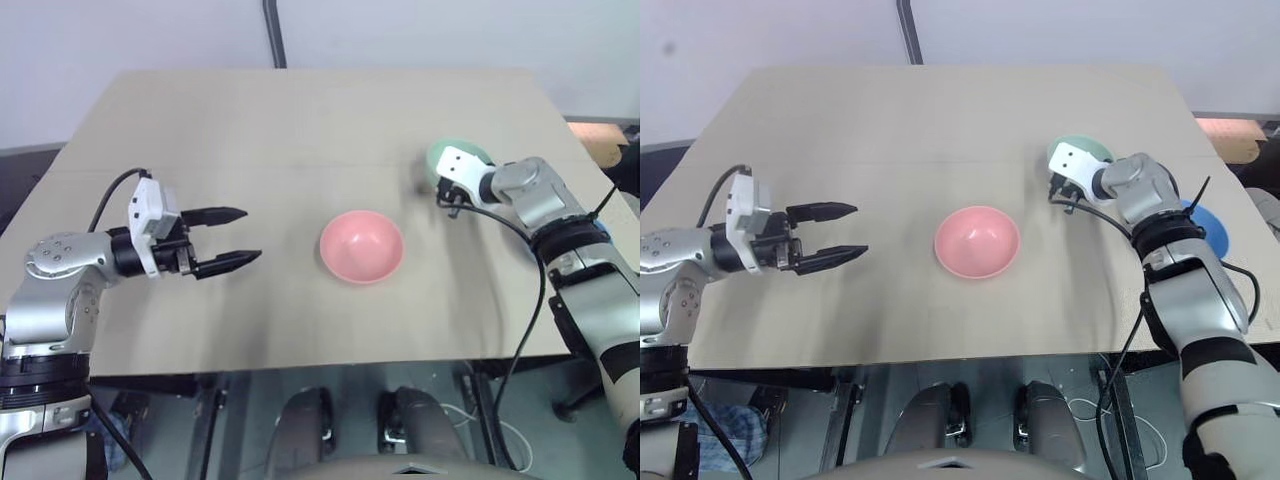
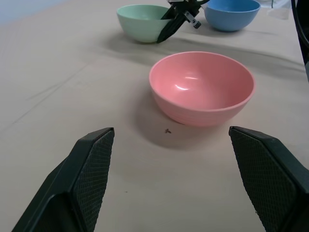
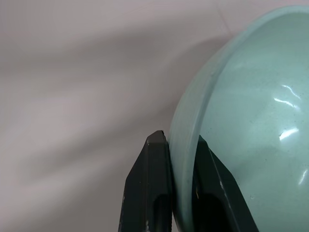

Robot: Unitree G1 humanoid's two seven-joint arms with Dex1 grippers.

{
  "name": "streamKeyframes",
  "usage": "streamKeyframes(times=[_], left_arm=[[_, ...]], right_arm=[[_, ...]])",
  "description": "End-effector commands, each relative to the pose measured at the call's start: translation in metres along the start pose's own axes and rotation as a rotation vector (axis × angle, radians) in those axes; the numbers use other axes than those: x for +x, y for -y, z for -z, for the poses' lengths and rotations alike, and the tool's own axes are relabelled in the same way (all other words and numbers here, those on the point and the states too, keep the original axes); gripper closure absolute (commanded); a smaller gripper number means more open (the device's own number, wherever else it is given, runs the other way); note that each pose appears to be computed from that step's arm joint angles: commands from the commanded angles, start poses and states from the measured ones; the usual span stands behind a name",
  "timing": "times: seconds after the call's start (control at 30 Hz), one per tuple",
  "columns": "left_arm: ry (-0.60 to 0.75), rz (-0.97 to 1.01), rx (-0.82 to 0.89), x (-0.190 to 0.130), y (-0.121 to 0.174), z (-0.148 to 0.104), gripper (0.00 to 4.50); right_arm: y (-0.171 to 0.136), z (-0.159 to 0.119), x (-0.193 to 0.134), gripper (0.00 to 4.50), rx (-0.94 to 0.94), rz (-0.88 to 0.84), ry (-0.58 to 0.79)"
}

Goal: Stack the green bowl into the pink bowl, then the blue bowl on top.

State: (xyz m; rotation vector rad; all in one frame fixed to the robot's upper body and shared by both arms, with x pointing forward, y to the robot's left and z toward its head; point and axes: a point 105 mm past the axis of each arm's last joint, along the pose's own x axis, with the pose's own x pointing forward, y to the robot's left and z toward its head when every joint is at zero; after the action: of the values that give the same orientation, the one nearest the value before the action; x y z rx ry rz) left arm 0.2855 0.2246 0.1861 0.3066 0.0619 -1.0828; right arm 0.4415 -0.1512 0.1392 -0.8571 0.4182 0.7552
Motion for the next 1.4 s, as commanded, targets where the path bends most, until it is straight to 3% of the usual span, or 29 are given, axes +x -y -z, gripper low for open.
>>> streamKeyframes(times=[0.03,0.23,0.33,0.53,0.73,1.0,1.27,1.4], left_arm=[[0.015,0.003,0.049,0.000,0.001,-0.014,0.45],[0.009,0.005,0.048,0.001,0.001,-0.013,0.45],[0.003,0.016,0.038,0.004,0.003,-0.010,0.45],[-0.011,0.035,0.027,0.009,0.001,-0.007,0.45],[-0.021,0.055,0.026,0.013,0.000,-0.006,0.45],[-0.023,0.061,0.033,0.015,-0.002,-0.006,0.45],[-0.023,0.066,0.033,0.015,-0.002,-0.005,0.45],[-0.022,0.069,0.033,0.015,-0.002,-0.005,0.45]], right_arm=[[0.009,-0.024,-0.010,4.47,-0.005,0.026,0.083],[-0.009,-0.079,-0.039,4.47,-0.103,-0.010,0.256],[-0.048,-0.106,-0.063,4.47,-0.232,-0.089,0.327],[-0.120,-0.104,-0.082,4.47,-0.366,-0.230,0.303],[-0.136,-0.100,-0.083,4.47,-0.453,-0.239,0.266],[-0.131,-0.114,-0.087,1.06,-0.431,-0.208,0.309],[-0.118,-0.123,-0.113,1.06,-0.366,-0.210,0.348],[-0.097,-0.085,-0.139,1.06,-0.244,-0.199,0.247]])
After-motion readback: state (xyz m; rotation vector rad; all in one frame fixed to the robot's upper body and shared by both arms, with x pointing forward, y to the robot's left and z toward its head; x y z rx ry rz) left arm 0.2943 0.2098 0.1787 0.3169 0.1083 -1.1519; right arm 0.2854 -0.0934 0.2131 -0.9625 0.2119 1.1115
